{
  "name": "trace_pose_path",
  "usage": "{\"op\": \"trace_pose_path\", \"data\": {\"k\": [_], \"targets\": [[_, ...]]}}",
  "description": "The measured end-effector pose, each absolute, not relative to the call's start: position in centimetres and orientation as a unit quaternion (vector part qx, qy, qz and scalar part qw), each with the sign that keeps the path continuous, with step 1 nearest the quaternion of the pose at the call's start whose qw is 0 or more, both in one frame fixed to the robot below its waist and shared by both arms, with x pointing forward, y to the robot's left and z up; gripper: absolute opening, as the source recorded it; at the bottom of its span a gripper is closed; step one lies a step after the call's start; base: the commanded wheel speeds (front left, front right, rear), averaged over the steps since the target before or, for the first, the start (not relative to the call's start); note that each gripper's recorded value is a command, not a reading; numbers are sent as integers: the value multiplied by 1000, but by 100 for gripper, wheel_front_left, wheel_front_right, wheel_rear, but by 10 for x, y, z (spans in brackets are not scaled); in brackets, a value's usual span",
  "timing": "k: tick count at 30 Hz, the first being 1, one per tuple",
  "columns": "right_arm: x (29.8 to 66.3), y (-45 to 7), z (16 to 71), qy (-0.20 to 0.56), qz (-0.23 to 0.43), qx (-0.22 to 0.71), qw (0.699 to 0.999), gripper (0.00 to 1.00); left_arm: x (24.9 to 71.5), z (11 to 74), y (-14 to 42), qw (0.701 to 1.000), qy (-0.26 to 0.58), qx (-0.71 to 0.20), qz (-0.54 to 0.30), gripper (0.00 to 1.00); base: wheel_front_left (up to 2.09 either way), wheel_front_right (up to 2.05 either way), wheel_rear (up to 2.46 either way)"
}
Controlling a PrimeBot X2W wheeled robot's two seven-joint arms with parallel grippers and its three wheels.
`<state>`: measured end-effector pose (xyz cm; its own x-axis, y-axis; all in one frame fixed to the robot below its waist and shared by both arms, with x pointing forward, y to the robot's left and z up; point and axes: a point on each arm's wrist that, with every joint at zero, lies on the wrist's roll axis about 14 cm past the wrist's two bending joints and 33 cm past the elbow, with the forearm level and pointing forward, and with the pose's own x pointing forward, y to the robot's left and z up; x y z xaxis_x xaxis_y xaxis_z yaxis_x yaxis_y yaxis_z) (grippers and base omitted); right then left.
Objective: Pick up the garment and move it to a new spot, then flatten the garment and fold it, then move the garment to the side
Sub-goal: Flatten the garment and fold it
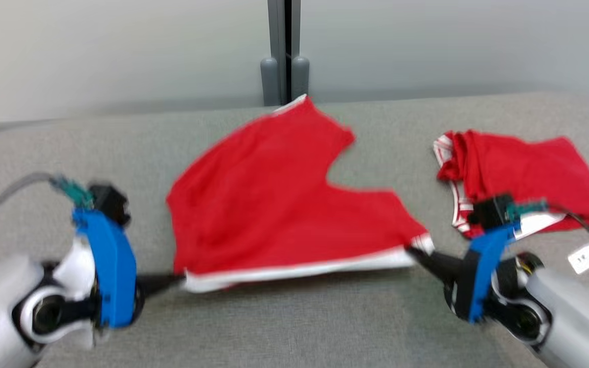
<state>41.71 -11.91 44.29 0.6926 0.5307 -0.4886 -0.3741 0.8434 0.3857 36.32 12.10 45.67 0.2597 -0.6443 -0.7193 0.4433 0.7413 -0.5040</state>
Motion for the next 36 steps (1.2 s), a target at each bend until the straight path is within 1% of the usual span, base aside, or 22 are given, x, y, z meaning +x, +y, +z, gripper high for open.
{"op": "trace_pose_path", "data": {"k": [5, 8, 11, 15, 18, 21, 27, 31, 36], "targets": [[358, -150, 444, 362, 256, 115, 889, 0, 296, 465, 116, 746, 536, -95, -383, 0, 0, 0, 0], [333, -168, 453, 378, 256, 117, 882, 0, 271, 475, 111, 734, 539, -99, -401, 0, 0, 0, 0], [326, -179, 466, 374, 255, 124, 883, 0, 257, 481, 108, 728, 540, -106, -408, 0, 0, 0, 0], [338, -175, 478, 365, 266, 128, 883, 0, 261, 486, 110, 730, 539, -122, -403, 0, 0, 0, 0], [357, -170, 482, 375, 277, 107, 878, 0, 274, 487, 112, 729, 541, -130, -399, 0, 0, 0, 0], [390, -160, 492, 380, 288, 82, 875, 0, 294, 486, 116, 728, 547, -139, -390, 0, 0, 0, 0], [458, -125, 497, 409, 315, 52, 855, 0, 337, 473, 131, 732, 560, -150, -358, 0, 0, 0, 0], [492, -114, 473, 460, 304, 24, 834, 0, 356, 462, 135, 725, 571, -172, -343, 0, 0, 0, 0], [540, -90, 459, 479, 304, 22, 823, 0, 381, 447, 143, 724, 580, -187, -323, 0, 0, 0, 0]]}}
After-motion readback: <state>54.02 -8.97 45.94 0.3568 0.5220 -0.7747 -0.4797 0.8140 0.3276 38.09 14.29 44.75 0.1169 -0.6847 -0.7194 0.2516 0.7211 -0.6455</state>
